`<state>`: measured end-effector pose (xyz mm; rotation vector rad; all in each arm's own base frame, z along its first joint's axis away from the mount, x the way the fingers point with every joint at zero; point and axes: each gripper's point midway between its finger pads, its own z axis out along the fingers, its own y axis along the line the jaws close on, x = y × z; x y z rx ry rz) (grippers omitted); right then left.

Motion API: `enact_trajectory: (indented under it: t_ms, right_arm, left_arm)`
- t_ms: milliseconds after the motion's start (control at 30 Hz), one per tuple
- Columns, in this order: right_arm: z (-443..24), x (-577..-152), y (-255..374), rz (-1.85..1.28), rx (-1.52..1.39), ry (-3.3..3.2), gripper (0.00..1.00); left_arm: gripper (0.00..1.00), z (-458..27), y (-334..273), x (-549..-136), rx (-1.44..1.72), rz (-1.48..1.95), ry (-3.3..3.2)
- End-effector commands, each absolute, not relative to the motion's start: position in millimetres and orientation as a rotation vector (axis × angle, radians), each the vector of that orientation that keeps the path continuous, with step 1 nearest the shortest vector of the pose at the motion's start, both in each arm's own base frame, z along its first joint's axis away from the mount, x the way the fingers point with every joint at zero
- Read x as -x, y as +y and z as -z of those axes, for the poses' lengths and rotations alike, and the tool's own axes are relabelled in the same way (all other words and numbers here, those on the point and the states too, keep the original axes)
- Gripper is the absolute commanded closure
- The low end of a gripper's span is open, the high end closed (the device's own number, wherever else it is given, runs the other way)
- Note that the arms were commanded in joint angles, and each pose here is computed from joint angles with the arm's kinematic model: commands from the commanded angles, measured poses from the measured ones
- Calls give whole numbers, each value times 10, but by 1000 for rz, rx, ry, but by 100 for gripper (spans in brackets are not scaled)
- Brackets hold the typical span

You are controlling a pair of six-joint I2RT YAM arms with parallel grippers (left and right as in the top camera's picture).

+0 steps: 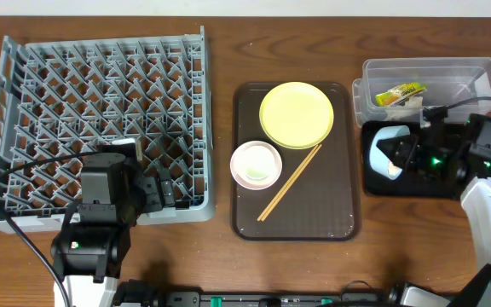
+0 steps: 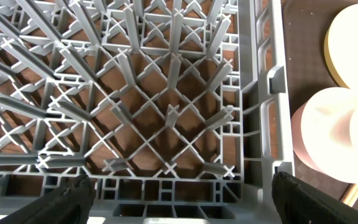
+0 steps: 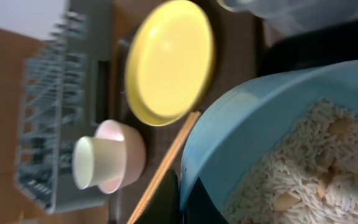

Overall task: Sort waste into correct bins and load items into the dishwasher rack
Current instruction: 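Tip the blue bowl over the black tray to pour out the rice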

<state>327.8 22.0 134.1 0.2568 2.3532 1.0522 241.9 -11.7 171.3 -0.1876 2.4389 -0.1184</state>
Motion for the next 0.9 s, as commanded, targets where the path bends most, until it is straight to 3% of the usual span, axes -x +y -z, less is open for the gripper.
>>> enact_trajectory:
  t_ms: [0, 433, 867]
  right_arm:
    - [-1554, -3226, 302, -1245, -118, 2195, 99]
    - [-1717, -3201, -140, -1577, -174, 1836, 99]
    - [-1504, -3232, -336, -1600, -291, 1826, 99]
  left_arm:
    - [7, -1789, -129, -2438, 188, 127, 2423]
    - [7, -1790, -129, -2439, 187, 127, 2422]
    - [7, -1790, -129, -2439, 187, 127, 2422]
